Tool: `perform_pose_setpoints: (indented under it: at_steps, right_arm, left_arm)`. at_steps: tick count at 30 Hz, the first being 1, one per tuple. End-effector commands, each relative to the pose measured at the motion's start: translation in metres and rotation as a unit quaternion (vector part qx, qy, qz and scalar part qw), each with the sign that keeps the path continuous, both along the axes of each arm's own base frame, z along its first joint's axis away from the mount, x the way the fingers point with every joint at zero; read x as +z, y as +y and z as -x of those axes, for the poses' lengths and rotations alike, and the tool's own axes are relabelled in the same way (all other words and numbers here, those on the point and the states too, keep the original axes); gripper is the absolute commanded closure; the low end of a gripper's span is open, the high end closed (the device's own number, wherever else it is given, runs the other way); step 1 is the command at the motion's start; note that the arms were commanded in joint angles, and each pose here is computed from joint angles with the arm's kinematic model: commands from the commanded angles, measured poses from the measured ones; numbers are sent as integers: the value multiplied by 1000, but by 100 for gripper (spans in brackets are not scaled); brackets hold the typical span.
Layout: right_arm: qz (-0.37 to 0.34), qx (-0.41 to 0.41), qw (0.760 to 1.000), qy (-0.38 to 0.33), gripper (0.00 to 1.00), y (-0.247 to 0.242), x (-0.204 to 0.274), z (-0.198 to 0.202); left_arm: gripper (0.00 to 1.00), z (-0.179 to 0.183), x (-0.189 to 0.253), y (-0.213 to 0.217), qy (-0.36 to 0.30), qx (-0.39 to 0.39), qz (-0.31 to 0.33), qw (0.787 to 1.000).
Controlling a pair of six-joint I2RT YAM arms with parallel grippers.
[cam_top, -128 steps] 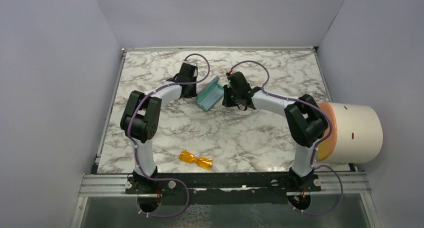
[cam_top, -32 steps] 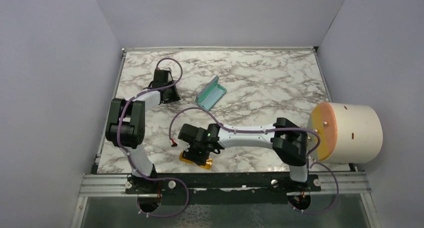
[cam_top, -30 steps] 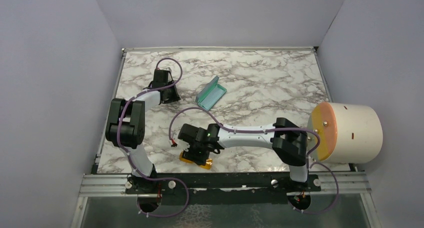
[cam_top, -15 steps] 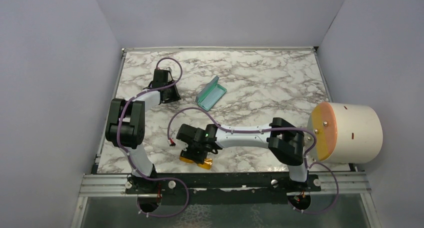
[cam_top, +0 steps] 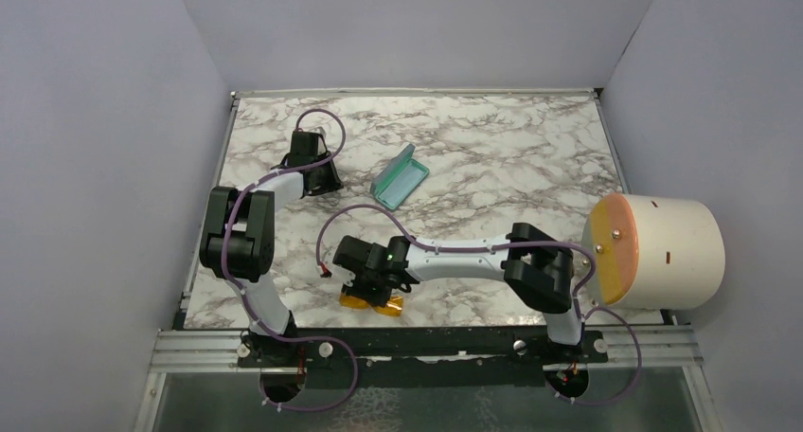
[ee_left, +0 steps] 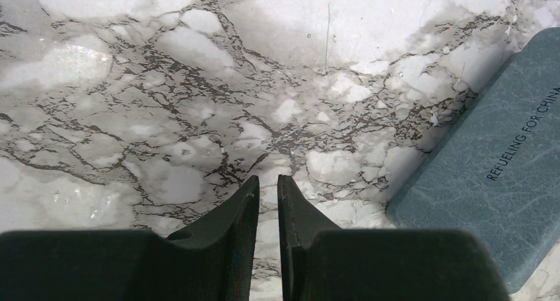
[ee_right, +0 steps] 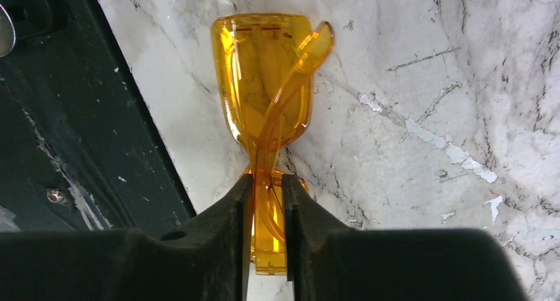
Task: Organize the sunglasses
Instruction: Pick up the sunglasses from the center of the board.
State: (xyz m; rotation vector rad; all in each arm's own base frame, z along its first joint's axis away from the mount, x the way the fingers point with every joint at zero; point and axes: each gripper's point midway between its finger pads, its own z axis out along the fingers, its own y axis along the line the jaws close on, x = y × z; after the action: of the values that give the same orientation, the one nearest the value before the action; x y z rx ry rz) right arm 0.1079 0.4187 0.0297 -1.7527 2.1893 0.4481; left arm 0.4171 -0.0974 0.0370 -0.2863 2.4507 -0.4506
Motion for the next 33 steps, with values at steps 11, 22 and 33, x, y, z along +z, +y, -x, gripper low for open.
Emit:
perform_pose_setpoints:
  at_steps: [11, 22, 33]
  right_arm:
    - [-21, -6, 1000, -22, 99, 10, 11, -5]
    - [-54, -42, 997, -34, 99, 11, 40, -11]
    - [-45, -59, 997, -29, 99, -3, 35, -14]
  left_arm:
    - [80, -1, 13, -1, -19, -3, 14, 1000]
    - [80, -1, 13, -1, -19, -3, 15, 1000]
    - [80, -2, 13, -4, -19, -4, 20, 1000]
